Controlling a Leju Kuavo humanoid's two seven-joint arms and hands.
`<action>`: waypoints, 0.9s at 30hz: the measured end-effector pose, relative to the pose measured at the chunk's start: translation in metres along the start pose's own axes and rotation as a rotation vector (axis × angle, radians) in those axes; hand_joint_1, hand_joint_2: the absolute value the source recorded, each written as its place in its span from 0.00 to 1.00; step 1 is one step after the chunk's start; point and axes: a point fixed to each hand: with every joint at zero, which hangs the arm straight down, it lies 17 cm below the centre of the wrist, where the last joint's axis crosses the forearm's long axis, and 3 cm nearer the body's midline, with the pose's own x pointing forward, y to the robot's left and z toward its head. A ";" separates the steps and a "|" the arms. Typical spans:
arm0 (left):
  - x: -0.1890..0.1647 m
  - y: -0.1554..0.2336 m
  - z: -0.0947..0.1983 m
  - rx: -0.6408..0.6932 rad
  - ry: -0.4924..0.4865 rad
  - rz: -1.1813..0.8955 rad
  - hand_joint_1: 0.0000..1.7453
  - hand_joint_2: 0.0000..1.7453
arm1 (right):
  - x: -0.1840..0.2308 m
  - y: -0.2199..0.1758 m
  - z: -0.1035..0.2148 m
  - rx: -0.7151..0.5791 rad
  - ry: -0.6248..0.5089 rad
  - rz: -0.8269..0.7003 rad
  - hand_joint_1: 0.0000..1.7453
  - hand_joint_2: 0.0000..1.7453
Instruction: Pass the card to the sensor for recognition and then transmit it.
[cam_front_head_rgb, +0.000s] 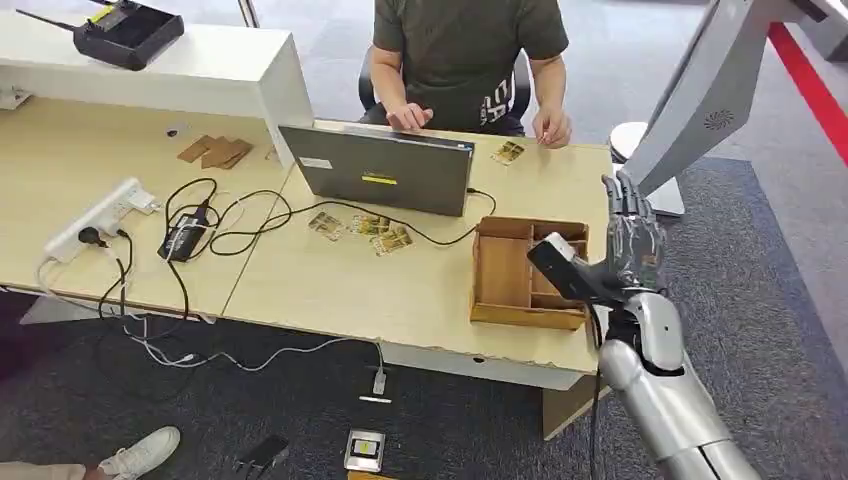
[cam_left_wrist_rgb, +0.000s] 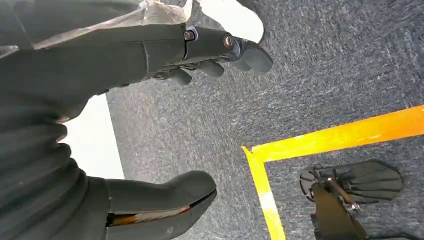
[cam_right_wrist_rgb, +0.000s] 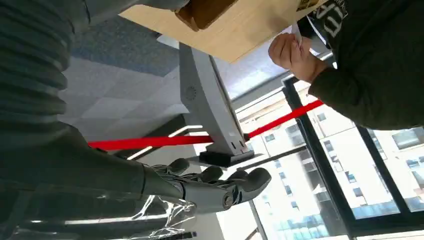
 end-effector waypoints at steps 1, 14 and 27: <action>-0.002 0.001 0.000 0.000 0.000 0.006 0.00 1.00 | 0.004 -0.002 0.004 0.001 -0.015 0.005 0.00 1.00; -0.031 0.015 -0.004 0.019 0.015 0.067 0.00 1.00 | 0.043 -0.007 0.044 0.048 -0.124 -0.011 0.00 1.00; -0.035 0.015 -0.004 0.020 0.015 0.089 0.00 1.00 | 0.049 0.048 0.085 0.173 -0.150 -0.030 0.00 1.00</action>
